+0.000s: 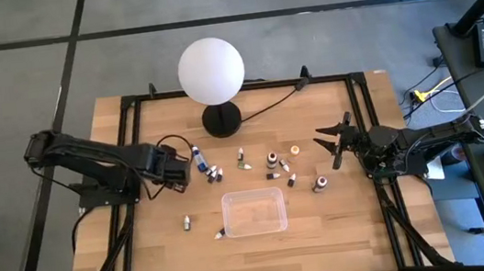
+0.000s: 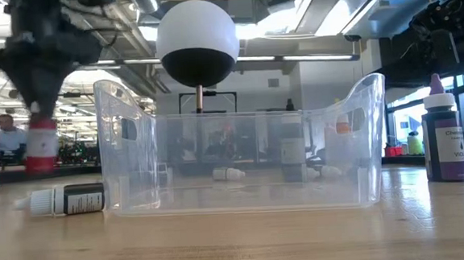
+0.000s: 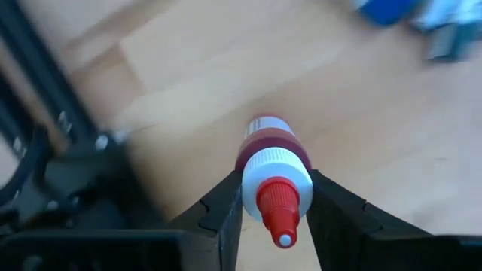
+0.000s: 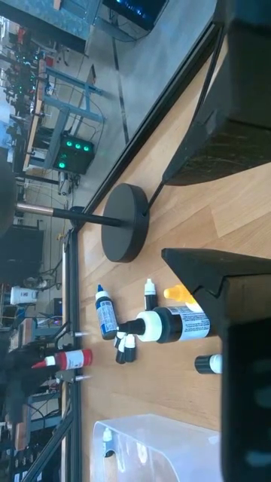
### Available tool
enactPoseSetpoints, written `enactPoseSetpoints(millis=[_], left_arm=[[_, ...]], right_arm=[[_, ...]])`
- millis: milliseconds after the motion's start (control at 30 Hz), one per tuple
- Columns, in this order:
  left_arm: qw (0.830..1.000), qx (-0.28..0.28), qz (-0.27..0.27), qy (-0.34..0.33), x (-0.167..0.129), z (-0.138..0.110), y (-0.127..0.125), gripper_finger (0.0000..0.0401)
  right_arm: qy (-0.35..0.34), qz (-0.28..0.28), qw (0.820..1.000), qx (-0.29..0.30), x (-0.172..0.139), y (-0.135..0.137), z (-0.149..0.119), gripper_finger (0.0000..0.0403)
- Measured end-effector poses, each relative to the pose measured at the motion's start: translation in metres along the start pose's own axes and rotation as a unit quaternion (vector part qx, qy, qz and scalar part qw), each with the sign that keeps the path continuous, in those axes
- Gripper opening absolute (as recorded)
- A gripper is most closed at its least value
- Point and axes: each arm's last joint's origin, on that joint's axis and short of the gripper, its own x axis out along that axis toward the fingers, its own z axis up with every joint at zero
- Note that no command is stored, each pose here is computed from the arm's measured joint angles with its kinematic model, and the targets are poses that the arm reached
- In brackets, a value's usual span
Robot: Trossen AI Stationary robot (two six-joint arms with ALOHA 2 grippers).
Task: Pick & Place food coloring
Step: Put the large red food coloring bottle into the transparent bin
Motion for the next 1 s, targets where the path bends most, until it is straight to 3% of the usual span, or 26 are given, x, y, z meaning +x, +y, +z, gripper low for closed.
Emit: enactPoseSetpoints(millis=[200, 267, 400, 467, 667, 800, 1000], left_arm=[[0.985, 0.085, -0.107, -0.106, -0.033, 0.017, -0.024, 0.0119], [0.966, 0.133, -0.174, -0.141, -0.046, 0.023, -0.037, 0.0121], [0.908, 0.243, -0.275, -0.200, -0.069, 0.032, -0.061, 0.0120], [0.894, 0.284, -0.277, -0.206, -0.073, 0.035, -0.068, 0.0117], [0.884, 0.339, -0.263, -0.187, -0.070, 0.043, -0.099, 0.0122], [0.875, 0.378, -0.270, -0.137, -0.065, 0.047, -0.124, 0.0120], [0.883, 0.399, -0.230, -0.092, -0.066, 0.053, -0.156, 0.0120]], right_arm=[[0.000, 0.000, 1.000, 0.000, 0.000, 0.000, 0.000, 0.0149], [0.000, 0.000, 1.000, 0.000, 0.000, 0.000, 0.000, 0.0149], [0.000, 0.000, 1.000, 0.000, 0.000, 0.000, 0.000, 0.0149], [0.000, 0.000, 1.000, 0.000, 0.000, 0.000, 0.000, 0.0149], [-0.002, 0.000, 1.000, 0.001, 0.000, 0.000, 0.000, 0.0149], [-0.002, 0.000, 1.000, 0.001, 0.000, 0.000, 0.000, 0.0149], [-0.001, 0.000, 1.000, 0.001, 0.000, 0.000, 0.000, 0.0149]])
